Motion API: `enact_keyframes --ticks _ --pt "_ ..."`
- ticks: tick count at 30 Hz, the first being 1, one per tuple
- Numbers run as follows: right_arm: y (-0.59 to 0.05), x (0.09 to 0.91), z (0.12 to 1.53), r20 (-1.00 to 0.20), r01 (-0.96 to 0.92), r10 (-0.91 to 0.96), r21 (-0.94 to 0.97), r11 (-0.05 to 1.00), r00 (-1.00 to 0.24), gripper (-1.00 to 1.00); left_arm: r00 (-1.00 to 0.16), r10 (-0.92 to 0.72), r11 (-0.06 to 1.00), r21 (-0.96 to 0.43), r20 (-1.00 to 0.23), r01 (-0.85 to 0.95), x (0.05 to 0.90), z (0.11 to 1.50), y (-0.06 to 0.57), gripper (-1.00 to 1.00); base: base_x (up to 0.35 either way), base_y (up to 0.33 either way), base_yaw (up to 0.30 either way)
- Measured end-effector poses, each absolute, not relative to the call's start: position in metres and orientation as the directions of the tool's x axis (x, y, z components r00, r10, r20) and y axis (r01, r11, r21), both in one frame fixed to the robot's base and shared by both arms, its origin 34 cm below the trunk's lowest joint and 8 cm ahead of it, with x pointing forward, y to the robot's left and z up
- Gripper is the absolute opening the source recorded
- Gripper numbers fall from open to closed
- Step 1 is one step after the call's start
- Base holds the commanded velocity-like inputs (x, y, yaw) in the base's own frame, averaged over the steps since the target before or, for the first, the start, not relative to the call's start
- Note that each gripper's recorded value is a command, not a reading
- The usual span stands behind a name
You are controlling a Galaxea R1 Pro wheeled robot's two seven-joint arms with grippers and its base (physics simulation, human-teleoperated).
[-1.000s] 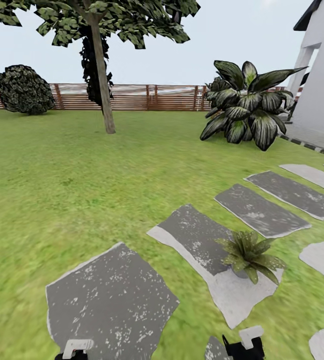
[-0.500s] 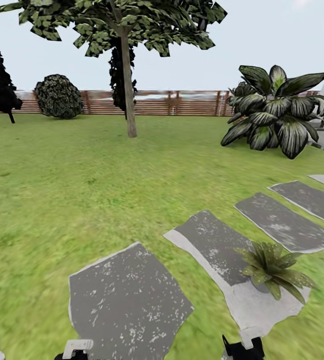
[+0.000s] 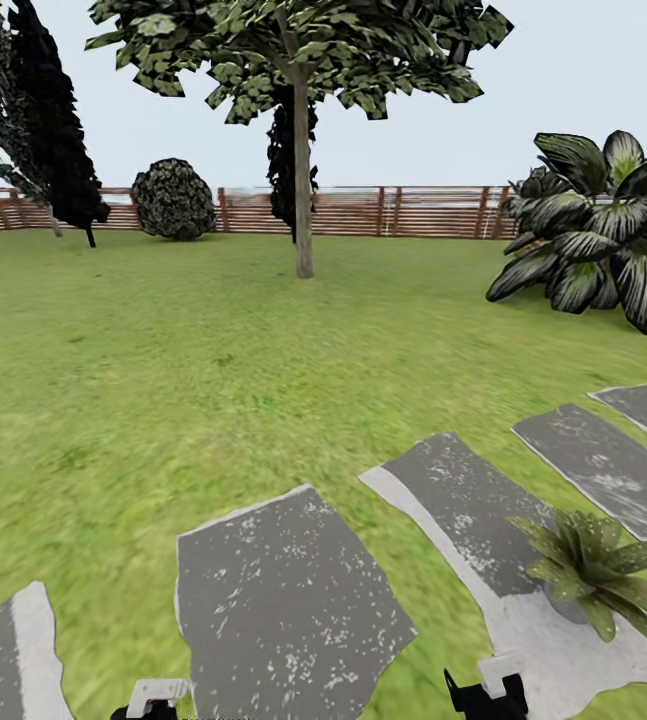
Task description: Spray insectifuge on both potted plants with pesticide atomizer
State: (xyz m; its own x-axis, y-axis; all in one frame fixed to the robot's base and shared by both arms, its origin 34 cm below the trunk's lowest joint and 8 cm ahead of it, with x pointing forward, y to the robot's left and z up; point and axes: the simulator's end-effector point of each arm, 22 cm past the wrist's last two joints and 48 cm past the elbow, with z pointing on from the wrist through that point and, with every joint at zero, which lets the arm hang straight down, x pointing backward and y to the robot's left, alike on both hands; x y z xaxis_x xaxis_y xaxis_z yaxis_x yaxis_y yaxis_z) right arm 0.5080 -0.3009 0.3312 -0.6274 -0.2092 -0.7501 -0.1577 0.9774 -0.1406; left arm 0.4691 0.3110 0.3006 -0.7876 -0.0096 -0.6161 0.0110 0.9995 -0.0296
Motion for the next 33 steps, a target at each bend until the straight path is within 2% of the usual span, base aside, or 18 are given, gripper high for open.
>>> enact_keyframes --ticks 22,26,33 --pt "-0.303 0.513 0.339 -0.762 -0.153 -0.209 -0.145 0.977 -0.613 1.00 -0.779 -0.013 1.000 -0.025 -0.627 0.003 0.474 0.306 0.313 -1.00 0.000 0.000 0.269" --pt "-0.302 0.514 0.340 -0.763 -0.153 -0.209 -0.145 0.978 -0.611 1.00 -0.768 -0.071 0.997 -0.044 -0.636 -0.056 0.476 0.309 0.318 -1.00 0.000 0.006 0.269" --pt "-0.302 0.515 0.341 -0.766 -0.153 -0.209 -0.145 0.978 -0.608 1.00 -0.765 -0.078 0.997 -0.047 -0.639 -0.063 0.477 0.310 0.319 -1.00 0.010 0.236 0.269"
